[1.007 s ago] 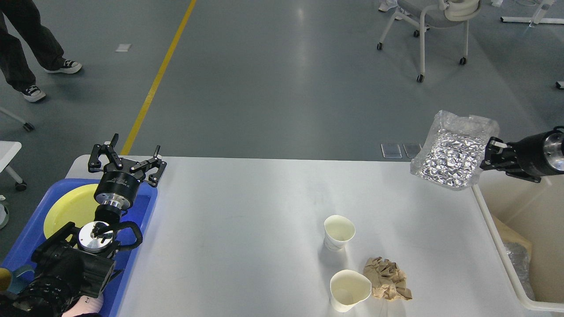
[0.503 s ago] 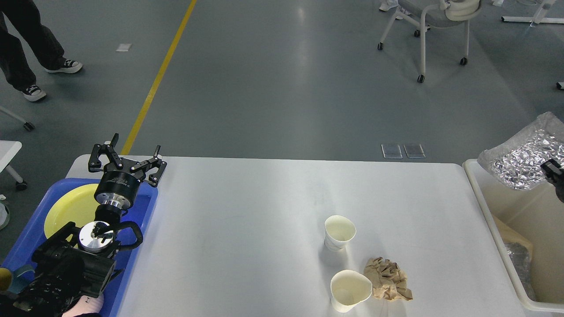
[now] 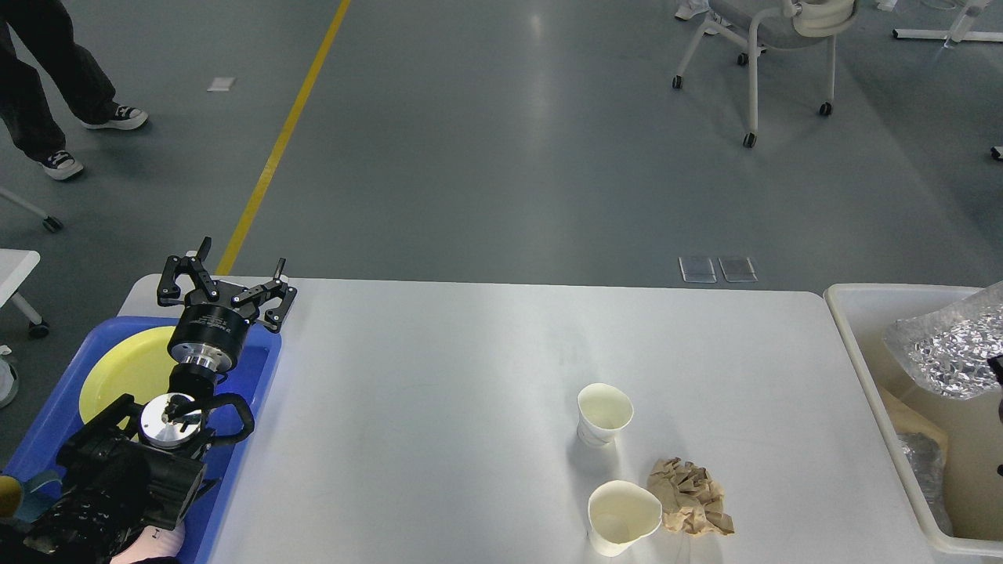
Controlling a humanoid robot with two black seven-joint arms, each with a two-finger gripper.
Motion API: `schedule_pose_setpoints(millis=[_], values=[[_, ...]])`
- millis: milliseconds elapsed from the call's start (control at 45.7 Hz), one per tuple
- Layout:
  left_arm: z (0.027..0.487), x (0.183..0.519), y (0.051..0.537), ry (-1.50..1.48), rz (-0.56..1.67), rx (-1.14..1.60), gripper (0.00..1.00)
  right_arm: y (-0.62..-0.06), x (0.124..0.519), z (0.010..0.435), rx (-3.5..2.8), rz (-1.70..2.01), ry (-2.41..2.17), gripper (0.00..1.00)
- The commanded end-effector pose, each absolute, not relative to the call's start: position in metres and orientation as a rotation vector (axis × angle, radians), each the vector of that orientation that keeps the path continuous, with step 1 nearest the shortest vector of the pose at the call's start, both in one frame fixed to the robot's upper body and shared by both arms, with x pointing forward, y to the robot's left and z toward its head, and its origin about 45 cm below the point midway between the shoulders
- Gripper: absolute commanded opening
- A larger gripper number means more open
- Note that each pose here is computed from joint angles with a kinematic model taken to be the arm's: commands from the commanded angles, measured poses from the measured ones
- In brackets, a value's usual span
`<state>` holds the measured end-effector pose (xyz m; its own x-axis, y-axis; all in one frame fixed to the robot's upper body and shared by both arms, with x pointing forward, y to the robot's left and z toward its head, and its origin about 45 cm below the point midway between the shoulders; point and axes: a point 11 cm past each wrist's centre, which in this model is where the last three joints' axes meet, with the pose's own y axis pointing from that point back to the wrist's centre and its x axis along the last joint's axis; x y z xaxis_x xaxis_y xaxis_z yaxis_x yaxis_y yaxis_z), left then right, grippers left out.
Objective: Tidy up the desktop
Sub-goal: 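Lower the foil ball into the white bin and open the right gripper, then raise the right gripper and move it down to the brown paper scrap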
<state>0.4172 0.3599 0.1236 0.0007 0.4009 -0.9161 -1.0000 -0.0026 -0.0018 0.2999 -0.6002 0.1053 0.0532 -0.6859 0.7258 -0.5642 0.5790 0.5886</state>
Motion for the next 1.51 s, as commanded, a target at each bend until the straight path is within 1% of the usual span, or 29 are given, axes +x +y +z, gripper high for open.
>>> schedule_pose_setpoints(millis=[0, 66, 88, 109, 131, 284, 635, 810, 1116, 1291, 1488], values=[[0.124, 0.417, 0.360, 0.898, 1.378, -0.902, 1.00, -0.598, 0.299, 0.102, 1.076, -0.130, -1.604, 0.00], [0.124, 0.417, 0.360, 0.898, 1.378, -0.903, 1.00, -0.597, 0.299, 0.101, 1.079, -0.126, -1.596, 0.00], [0.124, 0.417, 0.360, 0.898, 1.378, -0.903, 1.00, -0.595, 0.299, 0.100, 1.091, -0.135, -1.589, 0.07], [0.124, 0.417, 0.360, 0.898, 1.378, -0.903, 1.00, -0.596, 0.299, 0.100, 1.092, -0.132, -1.587, 0.52], [0.124, 0.417, 0.360, 0.898, 1.378, -0.903, 1.00, -0.595, 0.299, 0.099, 1.095, -0.131, -1.584, 1.00], [0.124, 0.417, 0.360, 0.898, 1.378, -0.903, 1.00, -0.591, 0.295, 0.091, 1.101, -0.139, -1.566, 1.00], [0.124, 0.417, 0.360, 0.898, 1.378, -0.903, 1.00, -0.590, 0.295, 0.091, 1.103, -0.142, -1.568, 1.00], [0.124, 0.417, 0.360, 0.898, 1.378, -0.903, 1.00, -0.578, 0.308, 0.090, 1.133, -0.132, -1.573, 1.00], [0.124, 0.417, 0.360, 0.898, 1.378, -0.903, 1.00, -0.554, 0.373, 0.137, 1.224, -0.027, -1.623, 1.00], [0.124, 0.417, 0.360, 0.898, 1.378, -0.903, 1.00, -0.518, 0.419, 0.168, 1.341, 0.087, -1.445, 1.00], [0.124, 0.417, 0.360, 0.898, 1.378, -0.903, 1.00, -0.480, 0.460, 0.209, 1.435, 0.183, -1.306, 1.00]])
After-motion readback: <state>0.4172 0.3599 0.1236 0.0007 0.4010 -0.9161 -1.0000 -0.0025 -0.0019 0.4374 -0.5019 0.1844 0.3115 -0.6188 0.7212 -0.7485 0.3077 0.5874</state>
